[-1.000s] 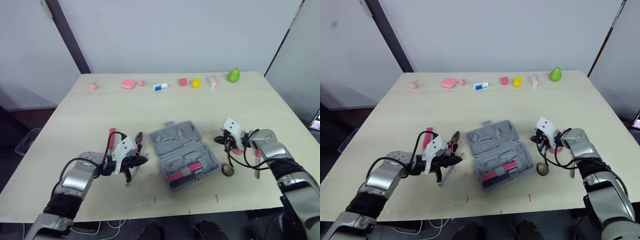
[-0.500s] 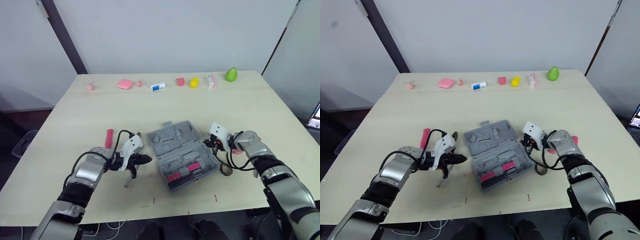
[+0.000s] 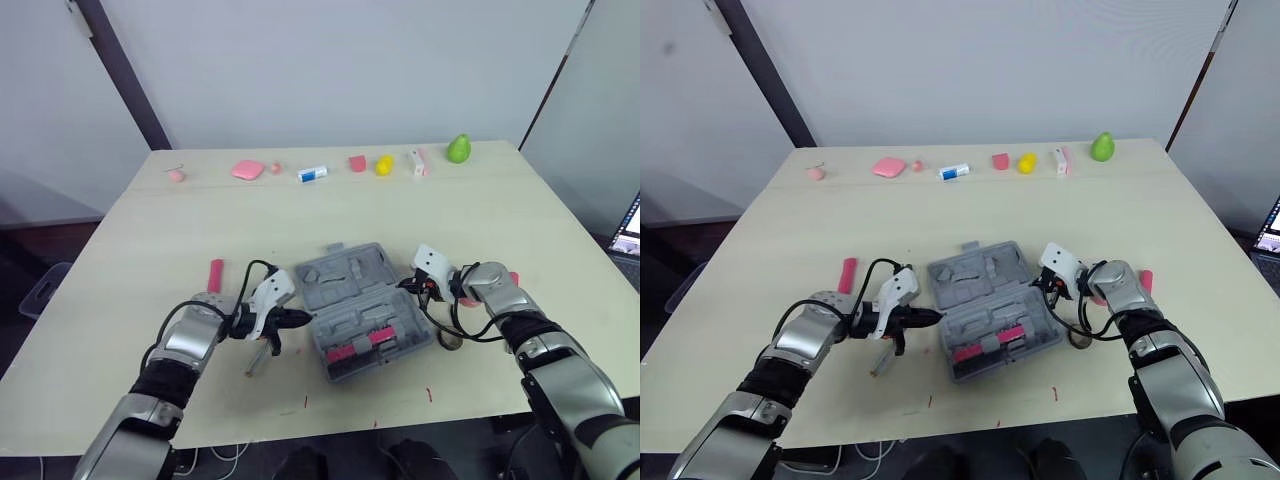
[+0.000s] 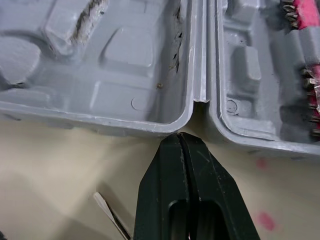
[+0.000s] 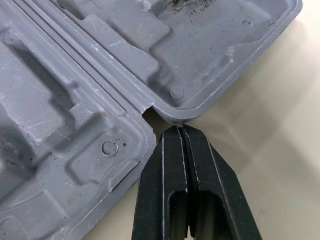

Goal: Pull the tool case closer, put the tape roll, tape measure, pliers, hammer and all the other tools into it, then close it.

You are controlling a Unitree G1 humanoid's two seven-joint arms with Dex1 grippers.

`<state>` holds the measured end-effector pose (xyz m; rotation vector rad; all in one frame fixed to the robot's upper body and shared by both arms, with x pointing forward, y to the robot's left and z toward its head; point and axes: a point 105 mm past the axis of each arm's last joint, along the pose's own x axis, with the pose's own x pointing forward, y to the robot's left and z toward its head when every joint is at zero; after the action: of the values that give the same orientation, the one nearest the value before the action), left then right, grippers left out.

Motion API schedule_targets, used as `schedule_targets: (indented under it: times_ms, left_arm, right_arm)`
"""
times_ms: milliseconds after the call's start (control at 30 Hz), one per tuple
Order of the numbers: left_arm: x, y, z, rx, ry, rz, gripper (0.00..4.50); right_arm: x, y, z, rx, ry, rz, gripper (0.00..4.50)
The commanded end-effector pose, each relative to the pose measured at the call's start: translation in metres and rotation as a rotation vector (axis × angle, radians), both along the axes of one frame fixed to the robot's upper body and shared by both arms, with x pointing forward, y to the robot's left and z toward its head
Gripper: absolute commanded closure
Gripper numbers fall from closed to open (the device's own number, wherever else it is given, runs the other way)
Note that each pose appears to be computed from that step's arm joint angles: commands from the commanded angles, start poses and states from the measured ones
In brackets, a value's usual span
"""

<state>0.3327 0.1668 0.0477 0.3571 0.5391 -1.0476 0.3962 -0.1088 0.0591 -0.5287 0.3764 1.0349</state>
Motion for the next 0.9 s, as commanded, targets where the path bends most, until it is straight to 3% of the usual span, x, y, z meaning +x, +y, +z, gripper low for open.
schedule_targets:
  times_ms: [33, 467, 767, 900]
  left_arm:
    - [0.002, -0.008, 0.005, -0.004, -0.017, -0.041, 4.49]
    - [-0.008, -0.016, 0.000, -0.017, 0.032, -0.092, 4.49]
    - [-0.026, -0.022, -0.004, -0.024, 0.096, -0.153, 4.49]
    - [-0.040, -0.028, -0.007, -0.041, 0.131, -0.178, 4.49]
  right_arm:
    - [0.002, 0.009, 0.012, 0.031, -0.043, 0.028, 4.50]
    - [-0.005, 0.013, 0.014, 0.047, -0.023, 0.084, 4.50]
    - [-0.035, 0.011, 0.005, 0.030, 0.100, 0.203, 4.50]
    - [-0.062, 0.012, -0.003, 0.054, 0.172, 0.242, 4.50]
